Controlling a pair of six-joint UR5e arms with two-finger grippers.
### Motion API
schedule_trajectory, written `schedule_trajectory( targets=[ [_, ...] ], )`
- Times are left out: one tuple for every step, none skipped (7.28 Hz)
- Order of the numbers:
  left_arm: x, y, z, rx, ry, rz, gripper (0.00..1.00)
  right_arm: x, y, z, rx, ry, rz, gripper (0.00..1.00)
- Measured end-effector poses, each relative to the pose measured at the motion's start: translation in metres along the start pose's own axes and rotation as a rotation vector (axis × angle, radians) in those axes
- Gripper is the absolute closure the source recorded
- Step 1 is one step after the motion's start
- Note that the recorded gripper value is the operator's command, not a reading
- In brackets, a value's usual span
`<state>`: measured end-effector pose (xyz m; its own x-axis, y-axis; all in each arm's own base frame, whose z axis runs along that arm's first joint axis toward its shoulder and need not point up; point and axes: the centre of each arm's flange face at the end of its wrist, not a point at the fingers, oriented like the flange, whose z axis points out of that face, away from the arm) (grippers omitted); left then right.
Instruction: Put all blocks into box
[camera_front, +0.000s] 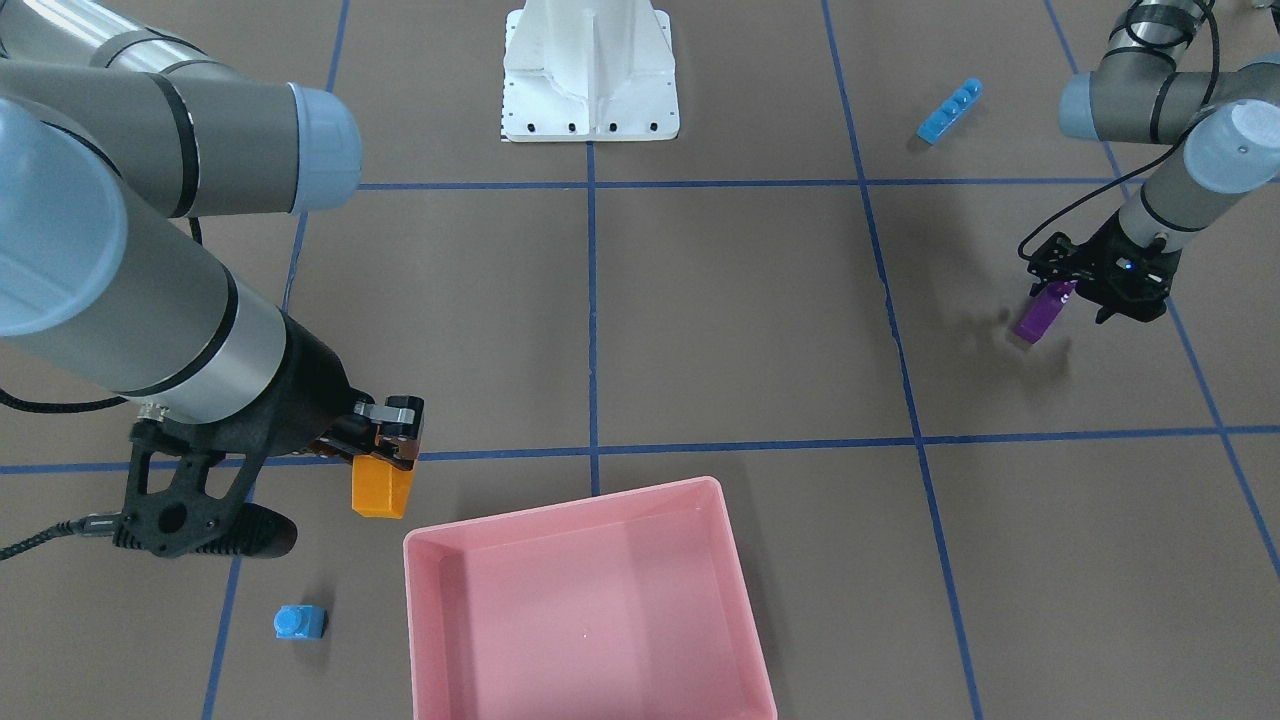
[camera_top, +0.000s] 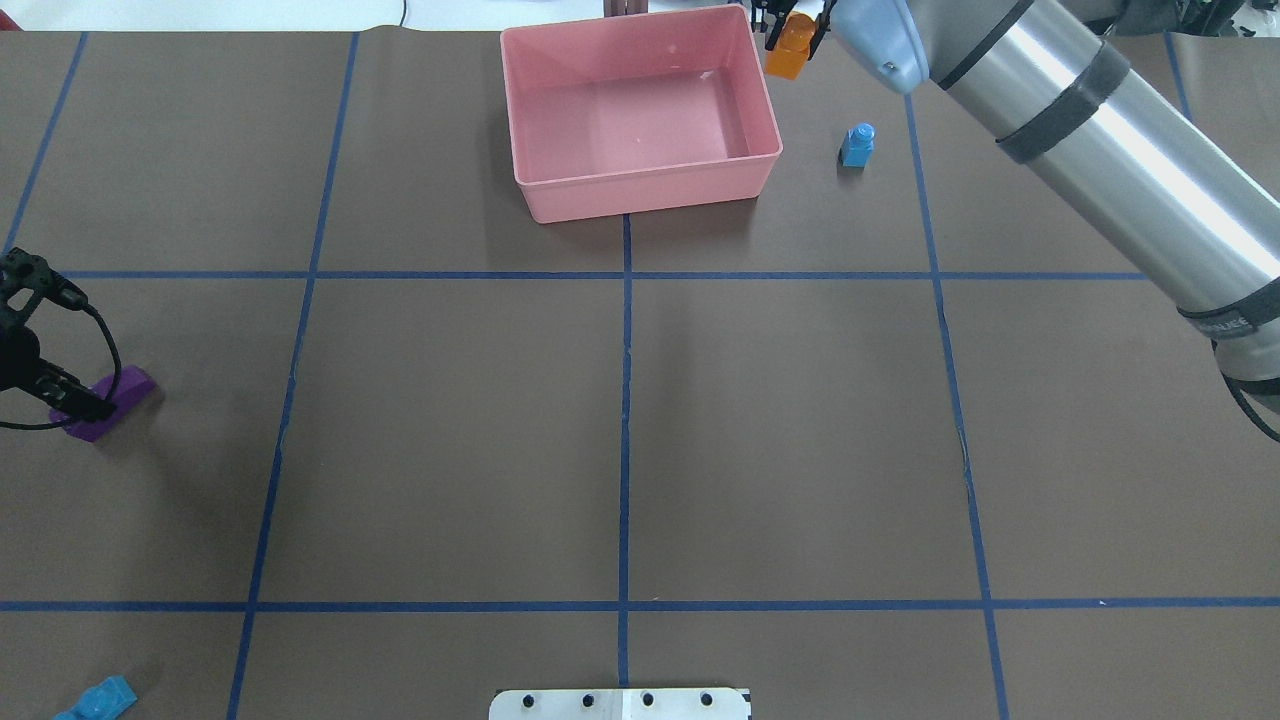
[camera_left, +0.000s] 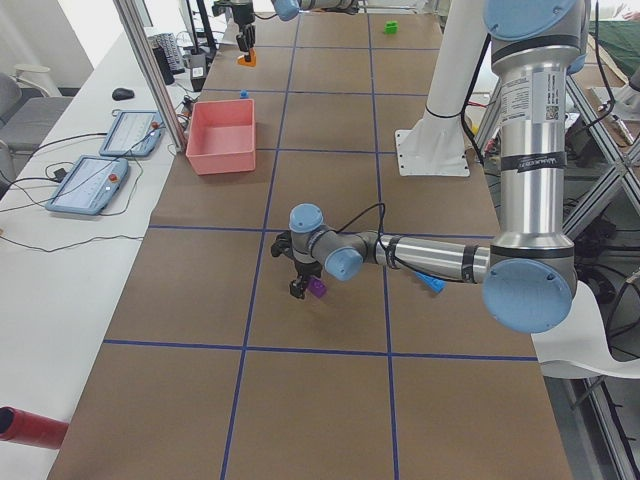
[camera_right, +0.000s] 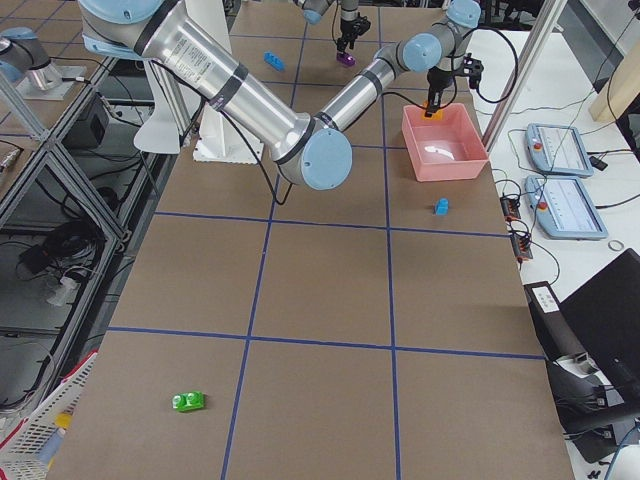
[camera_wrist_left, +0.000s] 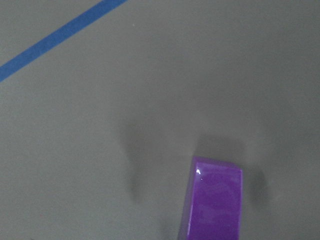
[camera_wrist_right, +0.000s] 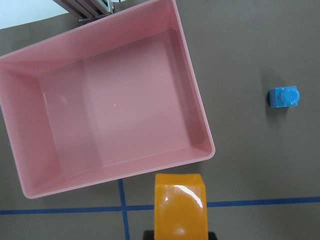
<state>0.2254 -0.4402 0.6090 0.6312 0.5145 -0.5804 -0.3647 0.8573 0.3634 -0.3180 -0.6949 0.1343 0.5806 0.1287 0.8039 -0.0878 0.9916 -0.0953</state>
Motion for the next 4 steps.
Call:
schedule_trajectory(
  targets=[
    [0.002,0.000,0.002,-0.003,0.000,-0.012,1.00,-0.002,-0.002,0.005,0.012,-0.002,-0.014,1.00],
    [0.003,0.000,0.002,-0.005,0.001,-0.030,1.00,-0.005,-0.008,0.013,0.027,-0.009,-0.033,1.00],
    [0.004,0.000,0.002,-0.005,0.003,-0.048,1.00,-0.011,-0.013,0.018,0.045,-0.014,-0.052,1.00],
    [0.006,-0.001,0.001,-0.003,0.006,-0.076,1.00,-0.019,-0.017,0.017,0.066,-0.019,-0.069,1.00]
  ],
)
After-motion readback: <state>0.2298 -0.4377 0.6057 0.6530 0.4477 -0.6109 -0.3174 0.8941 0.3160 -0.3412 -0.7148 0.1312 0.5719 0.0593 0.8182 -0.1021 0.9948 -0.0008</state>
